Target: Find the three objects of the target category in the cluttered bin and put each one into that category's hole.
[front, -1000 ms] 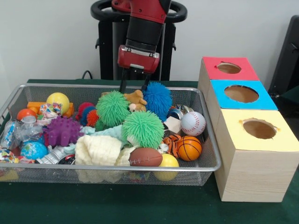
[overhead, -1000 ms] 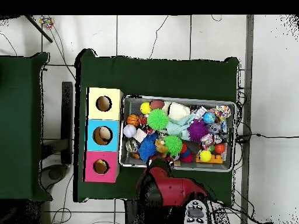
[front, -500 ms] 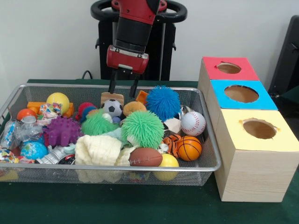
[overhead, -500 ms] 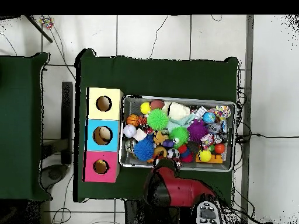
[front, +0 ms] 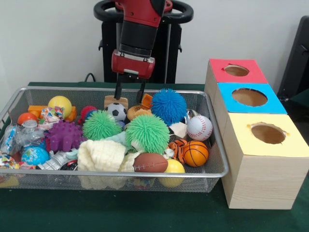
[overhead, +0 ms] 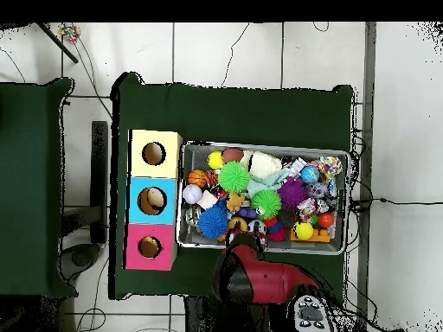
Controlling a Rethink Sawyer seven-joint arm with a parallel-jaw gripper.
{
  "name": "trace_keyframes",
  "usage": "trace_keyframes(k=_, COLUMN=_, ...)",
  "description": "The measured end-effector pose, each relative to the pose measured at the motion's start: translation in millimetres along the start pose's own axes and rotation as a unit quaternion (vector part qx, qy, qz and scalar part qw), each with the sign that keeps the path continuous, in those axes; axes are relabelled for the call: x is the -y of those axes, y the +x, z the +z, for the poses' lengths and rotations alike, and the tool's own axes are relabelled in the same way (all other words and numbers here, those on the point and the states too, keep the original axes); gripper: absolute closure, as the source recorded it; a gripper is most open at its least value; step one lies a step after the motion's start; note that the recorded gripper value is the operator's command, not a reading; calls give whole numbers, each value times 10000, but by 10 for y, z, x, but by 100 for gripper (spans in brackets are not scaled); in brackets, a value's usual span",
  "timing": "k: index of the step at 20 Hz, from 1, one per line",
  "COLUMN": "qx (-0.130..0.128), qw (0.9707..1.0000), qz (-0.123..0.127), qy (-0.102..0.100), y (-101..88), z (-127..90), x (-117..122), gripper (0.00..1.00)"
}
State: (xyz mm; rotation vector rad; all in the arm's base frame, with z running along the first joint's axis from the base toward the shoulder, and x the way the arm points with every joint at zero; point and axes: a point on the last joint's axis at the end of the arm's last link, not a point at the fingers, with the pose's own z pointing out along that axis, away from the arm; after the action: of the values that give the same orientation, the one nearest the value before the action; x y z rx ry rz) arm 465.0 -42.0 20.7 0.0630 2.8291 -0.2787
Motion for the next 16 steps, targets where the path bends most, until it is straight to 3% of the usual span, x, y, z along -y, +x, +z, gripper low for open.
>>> trace_keyframes(k=16, qx=31, qw=9999, qz=-32, qy=-123, y=-33, z=15, x=-119, gripper=0)
